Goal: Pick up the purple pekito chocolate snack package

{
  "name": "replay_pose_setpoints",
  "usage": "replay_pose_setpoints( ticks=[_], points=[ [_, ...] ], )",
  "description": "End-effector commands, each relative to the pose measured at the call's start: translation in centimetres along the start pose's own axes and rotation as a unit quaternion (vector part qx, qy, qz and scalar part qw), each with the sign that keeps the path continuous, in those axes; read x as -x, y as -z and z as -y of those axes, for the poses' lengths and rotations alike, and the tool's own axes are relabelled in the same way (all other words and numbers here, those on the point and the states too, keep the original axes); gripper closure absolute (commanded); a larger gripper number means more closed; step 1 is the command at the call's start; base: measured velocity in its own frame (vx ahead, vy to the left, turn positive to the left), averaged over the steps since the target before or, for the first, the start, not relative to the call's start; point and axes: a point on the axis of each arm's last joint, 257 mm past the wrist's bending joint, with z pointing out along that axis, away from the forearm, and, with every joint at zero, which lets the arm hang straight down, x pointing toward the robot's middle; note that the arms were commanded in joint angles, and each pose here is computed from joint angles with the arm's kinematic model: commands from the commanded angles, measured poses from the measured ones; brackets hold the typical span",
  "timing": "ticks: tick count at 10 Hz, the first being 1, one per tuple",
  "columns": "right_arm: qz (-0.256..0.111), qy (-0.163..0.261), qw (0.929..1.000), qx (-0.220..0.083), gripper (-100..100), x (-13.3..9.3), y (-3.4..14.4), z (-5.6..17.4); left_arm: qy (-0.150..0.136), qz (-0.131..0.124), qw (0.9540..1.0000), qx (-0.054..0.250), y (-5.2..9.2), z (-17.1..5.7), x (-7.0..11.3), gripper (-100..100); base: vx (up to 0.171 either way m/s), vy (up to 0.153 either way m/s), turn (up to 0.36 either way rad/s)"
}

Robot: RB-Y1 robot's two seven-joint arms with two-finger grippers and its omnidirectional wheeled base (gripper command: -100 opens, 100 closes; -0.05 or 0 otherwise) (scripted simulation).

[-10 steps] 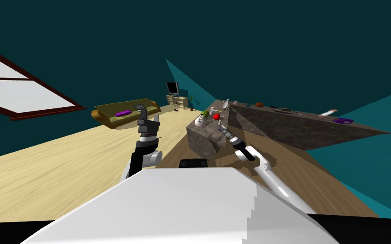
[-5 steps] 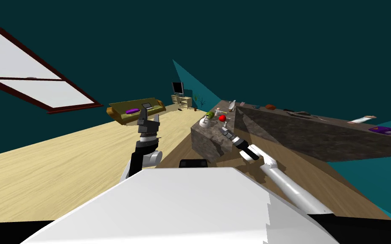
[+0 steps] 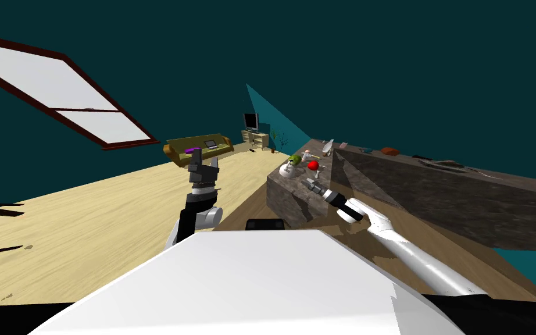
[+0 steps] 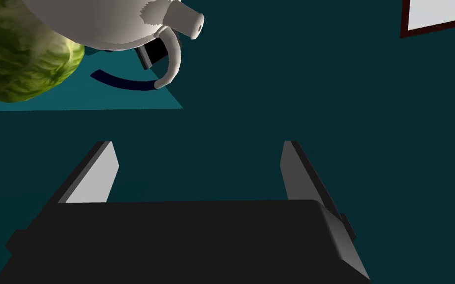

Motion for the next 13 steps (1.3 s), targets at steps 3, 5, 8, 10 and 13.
replay_pose_setpoints(
  ticks=[3, 5, 8, 10, 13],
  points=[
    [-0.058, 0.033, 0.9977, -0.009, -100, -1.7, 1.9, 2.0, 0.000, 0.000, 1.0000, 0.000, 0.0, 0.0, 0.0, 0, 0.046, 0.026, 0.119],
    [-0.096, 0.049, 0.9940, -0.017, -100, -3.1, 3.4, 3.4, 0.000, 0.000, 1.0000, 0.000, 0.0, 0.0, 0.0, 0, 0.056, 0.018, 0.136],
    [-0.169, 0.069, 0.9826, -0.033, -100, -5.9, 7.1, 6.0, 0.000, 0.000, 1.0000, 0.000, 0.0, 0.0, 0.0, 0, 0.052, 0.017, 0.143],
    [-0.206, 0.076, 0.9748, -0.041, -100, -7.3, 9.2, 7.1, 0.000, 0.000, 1.0000, 0.000, 0.0, 0.0, 0.0, 0, 0.046, 0.007, 0.108],
    [-0.250, 0.092, 0.9625, -0.051, -100, -8.0, 11.8, 8.7, 0.000, 0.000, 1.0000, 0.000, 0.0, 0.0, 0.0, 0, 0.046, 0.004, 0.102]
  ],
)
